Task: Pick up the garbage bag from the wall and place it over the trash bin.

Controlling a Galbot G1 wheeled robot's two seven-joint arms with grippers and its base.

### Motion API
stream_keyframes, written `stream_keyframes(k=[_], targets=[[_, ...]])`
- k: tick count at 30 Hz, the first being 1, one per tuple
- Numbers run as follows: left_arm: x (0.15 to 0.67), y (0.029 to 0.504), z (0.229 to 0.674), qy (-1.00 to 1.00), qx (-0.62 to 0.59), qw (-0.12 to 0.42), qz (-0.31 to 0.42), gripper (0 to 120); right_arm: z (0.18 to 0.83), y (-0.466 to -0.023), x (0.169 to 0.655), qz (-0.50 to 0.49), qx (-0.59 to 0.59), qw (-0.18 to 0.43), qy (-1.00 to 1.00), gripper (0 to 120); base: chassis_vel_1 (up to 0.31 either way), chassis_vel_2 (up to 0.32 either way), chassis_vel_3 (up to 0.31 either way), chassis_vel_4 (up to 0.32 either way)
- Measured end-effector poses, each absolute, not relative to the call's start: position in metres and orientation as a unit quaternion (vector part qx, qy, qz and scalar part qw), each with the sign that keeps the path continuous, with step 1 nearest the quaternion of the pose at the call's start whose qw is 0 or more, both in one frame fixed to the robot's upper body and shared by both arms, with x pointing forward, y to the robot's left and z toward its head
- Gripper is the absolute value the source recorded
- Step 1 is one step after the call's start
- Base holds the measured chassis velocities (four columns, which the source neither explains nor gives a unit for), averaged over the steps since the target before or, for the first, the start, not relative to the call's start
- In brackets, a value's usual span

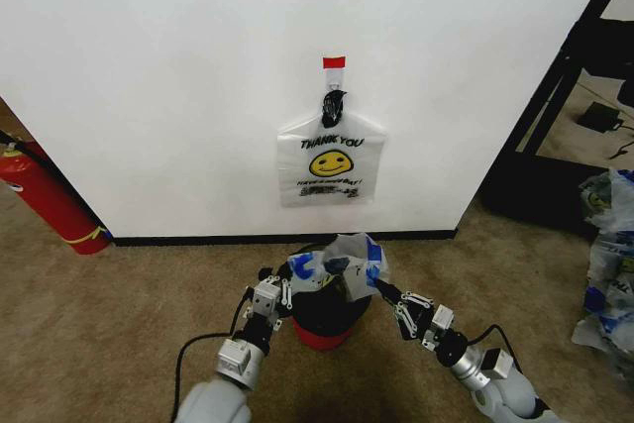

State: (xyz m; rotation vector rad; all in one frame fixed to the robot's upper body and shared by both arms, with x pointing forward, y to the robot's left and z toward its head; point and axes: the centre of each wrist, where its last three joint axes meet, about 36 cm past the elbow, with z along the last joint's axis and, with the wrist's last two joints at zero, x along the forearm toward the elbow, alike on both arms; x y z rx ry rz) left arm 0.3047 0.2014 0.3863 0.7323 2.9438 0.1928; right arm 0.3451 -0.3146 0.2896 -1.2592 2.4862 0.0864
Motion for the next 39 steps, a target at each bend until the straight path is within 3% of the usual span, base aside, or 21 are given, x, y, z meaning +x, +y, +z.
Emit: stream_keyframes(k=[10, 18, 31, 39], targets=[[0.305, 0.225, 0.366, 0.957, 0.278, 0.027, 0.077, 0, 0.297, -0.345, 0.351, 0.008, -0.512, 0.143, 0.847, 0, 0.0, 0.0, 0.0, 0.0], [0.321, 0.248, 0.33, 0.951, 0.269, 0.029, 0.151, 0, 0.272, -0.366, 0.352, -0.009, -0.551, 0.103, 0.828, 0, 0.0, 0.0, 0.0, 0.0], [0.303, 0.278, 0.329, 0.919, 0.325, 0.027, 0.222, 0, 0.27, -0.432, 0.363, -0.023, -0.606, 0.028, 0.795, 0, 0.0, 0.0, 0.0, 0.0], [0.293, 0.281, 0.312, 0.904, 0.352, 0.015, 0.241, 0, 0.25, -0.438, 0.362, -0.019, -0.612, 0.003, 0.79, 0, 0.0, 0.0, 0.0, 0.0]])
